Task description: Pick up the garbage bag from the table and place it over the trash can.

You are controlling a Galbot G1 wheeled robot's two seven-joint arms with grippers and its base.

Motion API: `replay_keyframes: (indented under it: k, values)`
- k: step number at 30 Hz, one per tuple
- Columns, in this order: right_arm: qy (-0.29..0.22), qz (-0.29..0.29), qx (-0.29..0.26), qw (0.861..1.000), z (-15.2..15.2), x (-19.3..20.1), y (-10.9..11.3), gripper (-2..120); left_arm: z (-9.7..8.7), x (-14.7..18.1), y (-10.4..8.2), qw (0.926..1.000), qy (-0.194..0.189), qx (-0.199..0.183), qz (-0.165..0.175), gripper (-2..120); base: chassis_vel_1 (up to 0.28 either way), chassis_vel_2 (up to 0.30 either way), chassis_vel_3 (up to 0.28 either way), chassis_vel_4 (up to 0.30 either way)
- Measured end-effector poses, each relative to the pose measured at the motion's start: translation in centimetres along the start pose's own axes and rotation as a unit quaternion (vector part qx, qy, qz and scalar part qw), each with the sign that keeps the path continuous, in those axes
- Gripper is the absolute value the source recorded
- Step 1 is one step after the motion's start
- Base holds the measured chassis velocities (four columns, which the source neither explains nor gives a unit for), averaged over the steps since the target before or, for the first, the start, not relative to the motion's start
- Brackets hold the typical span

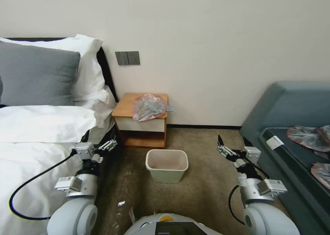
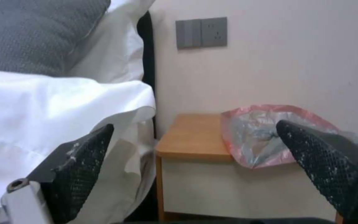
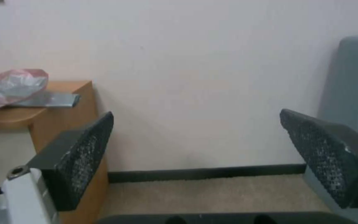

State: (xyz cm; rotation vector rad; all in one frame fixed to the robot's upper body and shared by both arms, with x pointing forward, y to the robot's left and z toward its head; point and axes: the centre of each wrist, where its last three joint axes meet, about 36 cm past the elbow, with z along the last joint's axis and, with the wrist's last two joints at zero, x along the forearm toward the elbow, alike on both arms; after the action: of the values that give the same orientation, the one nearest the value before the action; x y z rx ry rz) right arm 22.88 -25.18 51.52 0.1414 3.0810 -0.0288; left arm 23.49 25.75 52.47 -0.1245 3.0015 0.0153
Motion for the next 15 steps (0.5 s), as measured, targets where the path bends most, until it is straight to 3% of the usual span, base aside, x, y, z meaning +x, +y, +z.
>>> replay_keyframes:
  k: [8, 15]
  values:
    - [0.006, -0.005, -0.015, 1.000, 0.8, -0.5, 0.1, 100, 0.2, 0.2, 0.0, 1.0000, 0.004, -0.002, -0.001, 100, 0.000, 0.000, 0.000, 0.000]
    - [0.030, 0.011, -0.087, 0.996, 1.5, -1.6, -0.3, 100, 0.4, 0.3, 0.0, 1.0000, 0.006, -0.003, 0.005, 100, 0.000, 0.000, 0.000, 0.000]
